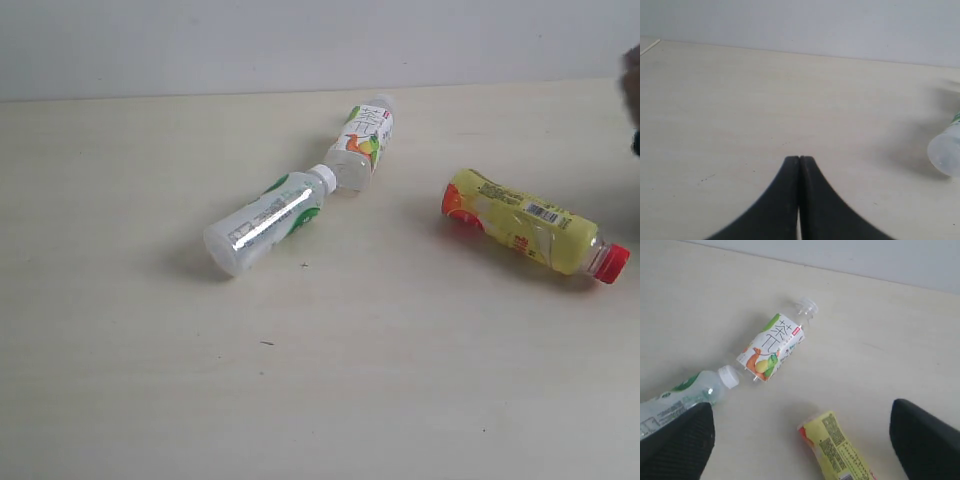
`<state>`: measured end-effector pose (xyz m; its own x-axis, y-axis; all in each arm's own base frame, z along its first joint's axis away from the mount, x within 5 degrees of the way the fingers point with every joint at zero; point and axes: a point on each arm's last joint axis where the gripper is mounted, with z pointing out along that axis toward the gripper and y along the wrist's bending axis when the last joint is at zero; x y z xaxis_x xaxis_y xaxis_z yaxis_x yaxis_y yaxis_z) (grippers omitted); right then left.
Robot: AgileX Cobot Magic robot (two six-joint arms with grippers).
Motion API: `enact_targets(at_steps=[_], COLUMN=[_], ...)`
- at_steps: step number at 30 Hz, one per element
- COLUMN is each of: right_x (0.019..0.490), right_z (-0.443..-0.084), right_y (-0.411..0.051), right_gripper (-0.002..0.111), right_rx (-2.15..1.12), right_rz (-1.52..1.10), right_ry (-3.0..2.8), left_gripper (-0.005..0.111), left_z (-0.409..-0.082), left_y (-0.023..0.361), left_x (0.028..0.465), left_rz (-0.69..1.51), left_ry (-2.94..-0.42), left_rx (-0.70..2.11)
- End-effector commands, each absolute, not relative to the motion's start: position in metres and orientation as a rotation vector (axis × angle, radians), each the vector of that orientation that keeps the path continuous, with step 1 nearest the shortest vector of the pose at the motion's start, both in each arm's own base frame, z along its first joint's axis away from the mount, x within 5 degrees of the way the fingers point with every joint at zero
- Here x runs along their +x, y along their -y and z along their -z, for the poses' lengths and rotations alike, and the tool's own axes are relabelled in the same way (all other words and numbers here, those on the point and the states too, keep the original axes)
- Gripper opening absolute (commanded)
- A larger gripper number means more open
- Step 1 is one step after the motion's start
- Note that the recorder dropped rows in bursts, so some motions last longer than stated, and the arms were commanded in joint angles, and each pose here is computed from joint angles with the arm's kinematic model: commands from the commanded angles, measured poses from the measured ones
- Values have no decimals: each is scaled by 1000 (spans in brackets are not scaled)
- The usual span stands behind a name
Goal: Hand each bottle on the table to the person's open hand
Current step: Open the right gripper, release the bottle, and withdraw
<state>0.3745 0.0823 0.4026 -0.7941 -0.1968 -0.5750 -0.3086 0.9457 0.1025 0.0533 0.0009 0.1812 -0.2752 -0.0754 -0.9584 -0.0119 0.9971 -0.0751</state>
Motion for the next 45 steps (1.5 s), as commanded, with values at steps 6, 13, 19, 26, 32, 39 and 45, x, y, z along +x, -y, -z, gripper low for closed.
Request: enact_targets(at_steps=[6, 13, 19, 26, 32, 39, 45], right_x=[304, 244, 189, 139, 114, 103, 103], right_z=[-418, -422, -401, -338, -287, -254, -247], right_y=[-71, -66, -64, -55, -42, -32, -29], right_gripper=[80, 52, 35, 12, 0, 0, 0], right_rx=[-414, -351, -293, -232, -200, -86, -60], right_rz=[-243, -346, -492, -549, -441, -391, -363], right_ry=[-2495, -2340, -2082, -1911, -1860, -1838, -1835], left_gripper=[0, 0, 0, 0, 0, 0, 0], left_z=[-181, -181, -181, -181, -181, -181, -181], left_y=[-1, -1, -1, -1, -1, -1, -1], left_x=[53, 53, 53, 53, 53, 53, 53], left_rz=[62, 62, 62, 62, 62, 62, 62], left_ry=[-1840, -1840, -1840, -1840, -1840, -1840, -1840], left_rx=[-61, -61, -61, -61, -61, -61, -61])
